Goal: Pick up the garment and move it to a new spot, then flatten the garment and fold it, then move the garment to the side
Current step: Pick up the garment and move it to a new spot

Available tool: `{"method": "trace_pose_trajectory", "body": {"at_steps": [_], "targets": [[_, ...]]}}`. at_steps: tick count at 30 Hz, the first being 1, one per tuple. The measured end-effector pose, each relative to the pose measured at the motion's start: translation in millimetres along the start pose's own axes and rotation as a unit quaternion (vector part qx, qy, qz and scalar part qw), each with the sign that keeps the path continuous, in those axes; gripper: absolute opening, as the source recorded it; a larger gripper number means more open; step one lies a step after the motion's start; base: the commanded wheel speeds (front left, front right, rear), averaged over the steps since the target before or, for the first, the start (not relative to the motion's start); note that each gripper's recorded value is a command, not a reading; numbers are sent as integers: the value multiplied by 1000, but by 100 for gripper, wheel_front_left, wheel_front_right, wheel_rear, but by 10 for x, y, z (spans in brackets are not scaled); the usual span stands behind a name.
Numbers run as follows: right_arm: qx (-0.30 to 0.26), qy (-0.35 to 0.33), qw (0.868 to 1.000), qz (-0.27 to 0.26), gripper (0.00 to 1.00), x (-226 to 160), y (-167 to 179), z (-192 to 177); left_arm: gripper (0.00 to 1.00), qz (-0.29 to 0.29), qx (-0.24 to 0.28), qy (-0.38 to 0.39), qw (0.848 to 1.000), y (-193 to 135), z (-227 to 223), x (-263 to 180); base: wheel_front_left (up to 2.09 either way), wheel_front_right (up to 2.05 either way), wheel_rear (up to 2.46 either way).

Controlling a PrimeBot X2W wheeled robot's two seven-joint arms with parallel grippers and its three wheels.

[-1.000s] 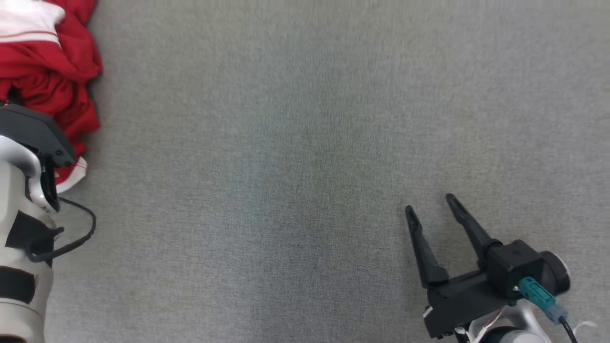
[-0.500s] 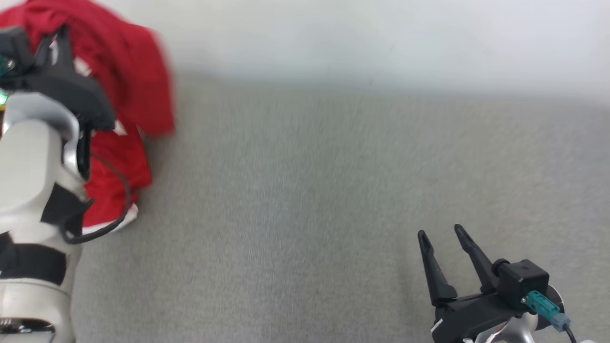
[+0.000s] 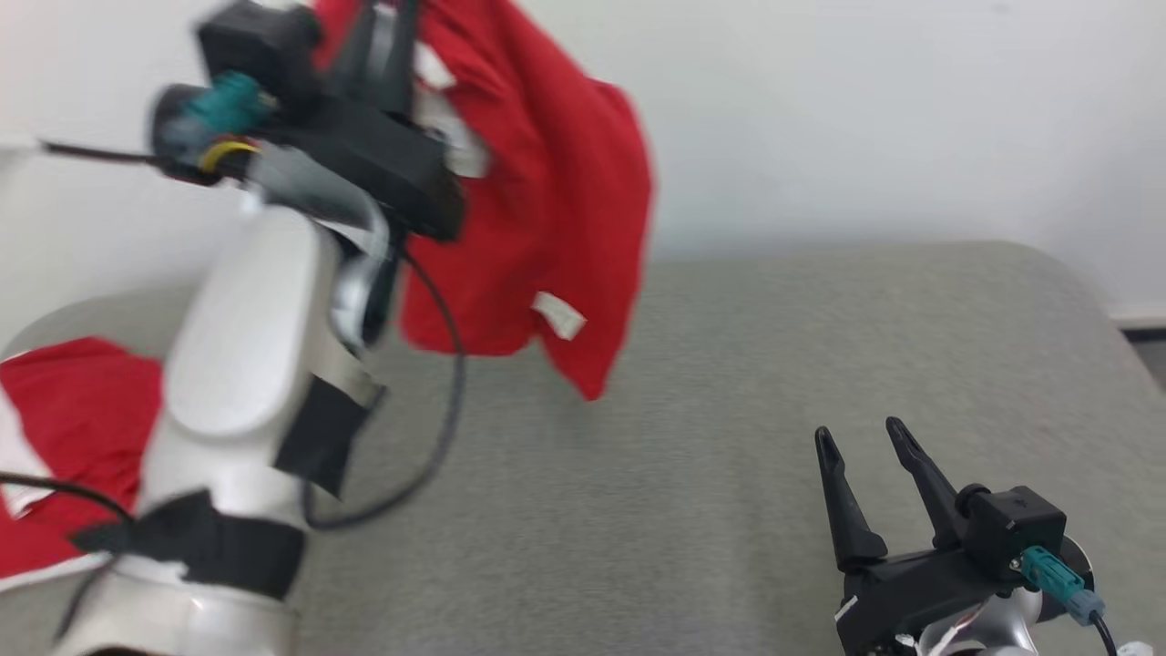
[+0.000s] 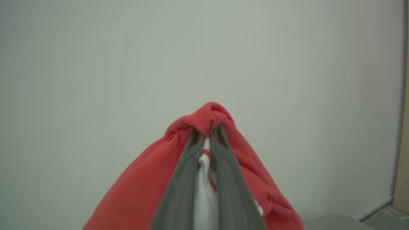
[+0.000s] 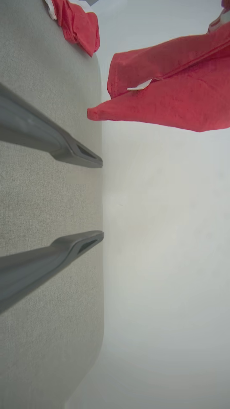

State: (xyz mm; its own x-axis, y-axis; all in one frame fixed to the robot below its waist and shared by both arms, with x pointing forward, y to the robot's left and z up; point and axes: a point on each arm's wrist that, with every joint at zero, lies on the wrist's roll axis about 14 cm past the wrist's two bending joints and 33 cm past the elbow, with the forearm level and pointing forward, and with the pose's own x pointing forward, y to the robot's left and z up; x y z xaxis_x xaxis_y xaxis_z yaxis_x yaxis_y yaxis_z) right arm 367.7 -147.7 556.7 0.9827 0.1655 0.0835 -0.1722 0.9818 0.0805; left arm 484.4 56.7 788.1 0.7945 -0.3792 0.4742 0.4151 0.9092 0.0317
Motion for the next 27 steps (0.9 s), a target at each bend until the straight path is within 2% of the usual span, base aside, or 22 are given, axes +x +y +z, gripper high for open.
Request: {"method": "trace_pose_trajectory", "body": {"at_steps": [3,7,12,16,17,18,21,27], "targets": [[-1,-5,1000,-22,100,-74,-137,40,0,-59,-14,19,998,-484,-215,9,0,0,0],[5,1,999,-54,100,-202,-330,-8,0,-107,-30,70,991,-956,-703,-137,0,0,0],[13,16,996,-84,100,-306,-494,-127,0,-125,-66,159,977,-1247,-1467,-501,0,0,0],[21,33,994,-100,100,-324,-588,-272,0,-144,-90,234,957,-1403,-2082,-923,0,0,0],[23,38,994,-103,100,-324,-608,-313,69,-155,-93,249,951,-1458,-2203,-1034,0,0,0],[25,42,993,-104,100,-319,-619,-348,100,-157,-104,266,945,-1491,-2324,-1144,0,0,0],[31,50,993,-103,100,-286,-615,-434,100,-145,-123,304,934,-1473,-2588,-1427,0,0,0],[42,48,994,-86,100,-157,-528,-483,100,-93,-149,277,945,-1231,-2565,-1516,0,0,0]]}}
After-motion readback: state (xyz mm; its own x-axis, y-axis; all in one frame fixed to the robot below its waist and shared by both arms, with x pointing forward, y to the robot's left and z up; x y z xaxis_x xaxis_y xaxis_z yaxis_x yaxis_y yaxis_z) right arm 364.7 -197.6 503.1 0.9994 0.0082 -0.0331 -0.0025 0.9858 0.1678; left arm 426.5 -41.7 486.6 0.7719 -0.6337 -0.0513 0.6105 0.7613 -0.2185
